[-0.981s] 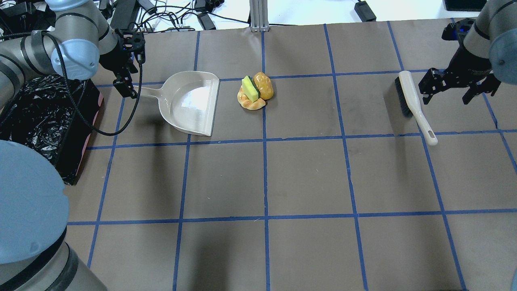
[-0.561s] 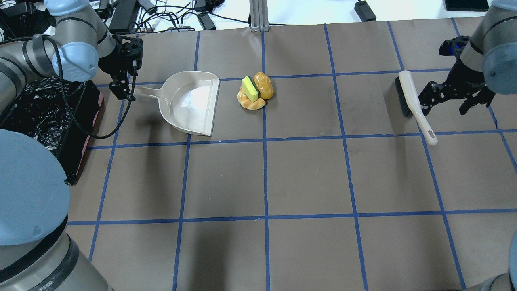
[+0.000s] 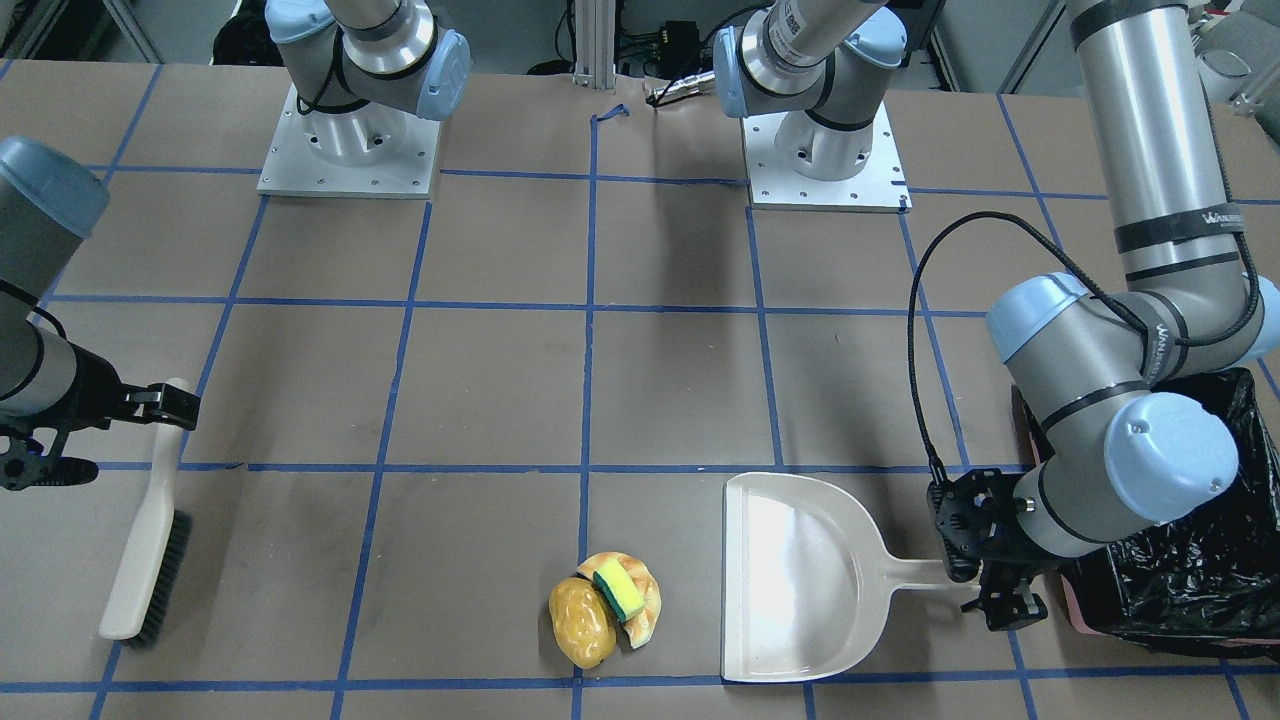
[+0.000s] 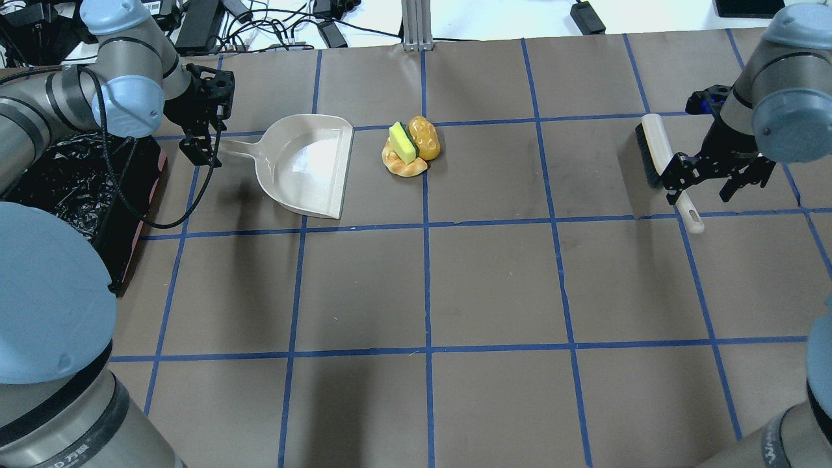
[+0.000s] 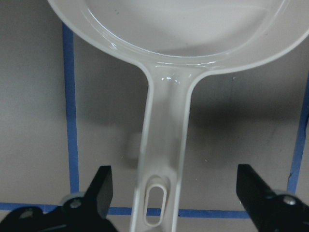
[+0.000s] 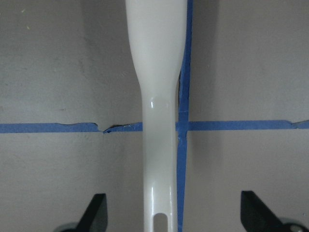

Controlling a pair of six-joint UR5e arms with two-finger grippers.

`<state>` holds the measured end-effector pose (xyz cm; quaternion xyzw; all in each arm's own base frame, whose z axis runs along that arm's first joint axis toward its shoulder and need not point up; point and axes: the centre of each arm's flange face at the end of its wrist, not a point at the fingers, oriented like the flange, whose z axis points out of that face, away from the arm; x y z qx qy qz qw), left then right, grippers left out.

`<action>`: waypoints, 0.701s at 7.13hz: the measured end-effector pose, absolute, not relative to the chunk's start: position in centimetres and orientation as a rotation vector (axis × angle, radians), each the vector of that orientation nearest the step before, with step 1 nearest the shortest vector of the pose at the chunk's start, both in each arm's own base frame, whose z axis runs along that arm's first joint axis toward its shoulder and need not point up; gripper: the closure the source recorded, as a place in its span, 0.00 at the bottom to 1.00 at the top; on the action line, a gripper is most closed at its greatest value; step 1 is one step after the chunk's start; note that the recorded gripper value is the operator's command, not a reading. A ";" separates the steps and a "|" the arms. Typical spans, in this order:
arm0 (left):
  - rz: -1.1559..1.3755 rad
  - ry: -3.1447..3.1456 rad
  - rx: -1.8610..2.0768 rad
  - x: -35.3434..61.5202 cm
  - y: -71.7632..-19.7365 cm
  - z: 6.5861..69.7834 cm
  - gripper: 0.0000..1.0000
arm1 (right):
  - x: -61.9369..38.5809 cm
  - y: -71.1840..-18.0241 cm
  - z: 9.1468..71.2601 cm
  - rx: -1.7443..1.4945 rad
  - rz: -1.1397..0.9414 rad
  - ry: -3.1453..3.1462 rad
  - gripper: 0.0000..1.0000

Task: Sweep and dump trash into bin
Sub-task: 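Close the right gripper on the white brush handle and lift it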

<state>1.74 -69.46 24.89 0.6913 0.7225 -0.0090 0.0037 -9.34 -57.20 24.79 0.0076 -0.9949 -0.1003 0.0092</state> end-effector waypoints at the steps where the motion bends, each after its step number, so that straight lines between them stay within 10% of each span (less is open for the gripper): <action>1: -0.030 2.261 2.167 1.8 -69.5 24.7 0.29 | -9.3 -57.1 24.2 0.034 -0.330 -3.110 0.15; 3: -0.031 2.259 2.168 1.9 -69.6 24.6 0.67 | -9.3 -57.0 23.8 0.038 -0.345 -3.112 0.23; 5: -0.029 2.256 2.169 1.9 -69.6 24.6 0.83 | -9.2 -57.0 23.4 0.043 -0.361 -3.114 0.23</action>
